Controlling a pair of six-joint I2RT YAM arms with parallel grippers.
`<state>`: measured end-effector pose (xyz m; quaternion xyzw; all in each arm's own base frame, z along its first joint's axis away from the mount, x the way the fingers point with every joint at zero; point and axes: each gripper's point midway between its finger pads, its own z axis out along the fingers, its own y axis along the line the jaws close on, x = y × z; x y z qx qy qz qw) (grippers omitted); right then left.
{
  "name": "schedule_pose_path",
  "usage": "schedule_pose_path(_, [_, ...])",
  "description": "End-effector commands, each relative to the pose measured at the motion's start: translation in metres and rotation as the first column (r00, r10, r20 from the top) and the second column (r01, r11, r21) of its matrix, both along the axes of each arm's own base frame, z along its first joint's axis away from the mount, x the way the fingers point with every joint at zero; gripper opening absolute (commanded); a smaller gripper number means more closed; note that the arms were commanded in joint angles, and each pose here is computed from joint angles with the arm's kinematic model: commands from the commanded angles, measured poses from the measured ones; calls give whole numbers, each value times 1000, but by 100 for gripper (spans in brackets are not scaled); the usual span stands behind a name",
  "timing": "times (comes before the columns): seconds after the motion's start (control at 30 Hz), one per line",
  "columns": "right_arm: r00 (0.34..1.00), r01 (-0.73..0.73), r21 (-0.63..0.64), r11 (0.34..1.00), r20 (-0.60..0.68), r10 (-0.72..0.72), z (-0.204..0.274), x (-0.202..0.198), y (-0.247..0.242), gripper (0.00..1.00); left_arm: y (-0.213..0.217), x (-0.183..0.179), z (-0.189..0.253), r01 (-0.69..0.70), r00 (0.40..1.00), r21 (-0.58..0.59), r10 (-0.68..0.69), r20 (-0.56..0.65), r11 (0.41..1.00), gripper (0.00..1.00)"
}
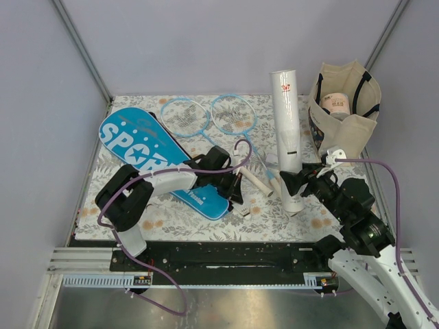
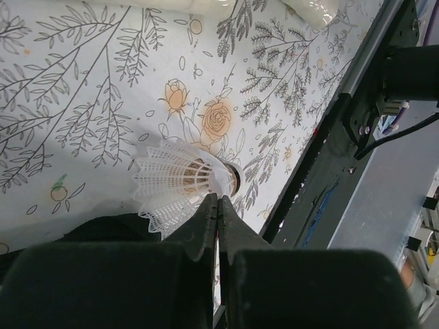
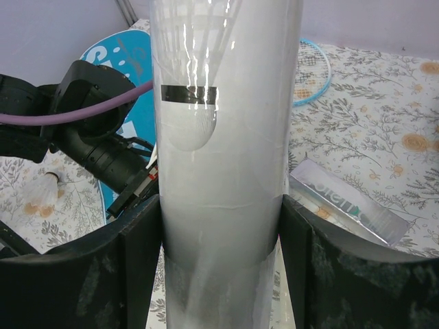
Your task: Pack up the badminton gear
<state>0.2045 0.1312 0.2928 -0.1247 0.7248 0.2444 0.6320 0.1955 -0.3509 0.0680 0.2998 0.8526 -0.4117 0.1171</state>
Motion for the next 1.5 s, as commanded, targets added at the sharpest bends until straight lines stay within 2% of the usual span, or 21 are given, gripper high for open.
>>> schedule_pose_path(0.0, [991, -64, 34, 997, 116, 60, 24, 1, 12, 53, 2, 20, 38, -54, 998, -104, 58, 36, 993, 0])
schedule_pose_path(0.1, [987, -114, 8, 993, 119, 112, 17, 2, 22, 53, 14, 35, 72, -130, 990, -196, 138, 28, 972, 0])
schedule_pose_path(0.3, [961, -238, -65, 969, 130, 244, 0, 1, 43, 57, 65, 73, 144, -301, 933, -270, 341, 116, 915, 0])
schedule_pose_path(0.43, [899, -355, -312, 881, 144, 413, -29, -6, 52, 59, 115, 99, 205, -447, 833, -329, 521, 186, 832, 0])
schedule_pose_path(0.53, [892, -346, -390, 853, 144, 428, -39, -1, 50, 58, 142, 100, 254, -477, 759, -366, 584, 287, 799, 0])
schedule_pose_path(0.63, [861, -380, -456, 804, 143, 489, -44, -1, 54, 58, 174, 97, 288, -576, 640, -338, 667, 380, 745, 0])
schedule_pose_path(0.73, [839, -409, -518, 751, 109, 533, -55, -1, 56, 58, 196, 84, 328, -616, 544, -375, 719, 433, 693, 0])
schedule_pose_path(0.8, [818, -428, -563, 707, 92, 568, -62, -2, 57, 58, 201, 73, 346, -606, 524, -402, 725, 447, 686, 0])
schedule_pose_path(0.9, [813, -409, -602, 686, 101, 574, -66, 2, 54, 59, 202, 55, 363, -572, 531, -428, 714, 456, 699, 0])
schedule_pose_path(1.1, [771, -396, -601, 694, 194, 607, -47, -1, 62, 58, 181, 23, 368, -445, 664, -442, 618, 421, 779, 0])
schedule_pose_path(1.23, [741, -395, -602, 694, 237, 628, -42, -7, 64, 59, 173, 9, 367, -391, 719, -452, 573, 394, 802, 0])
schedule_pose_path(1.37, [724, -392, -589, 706, 277, 632, -38, -9, 67, 59, 162, -4, 369, -332, 770, -487, 531, 355, 808, 0])
schedule_pose_path(1.47, [709, -404, -586, 703, 286, 645, -35, -12, 70, 58, 151, -16, 376, -265, 815, -559, 492, 306, 786, 0])
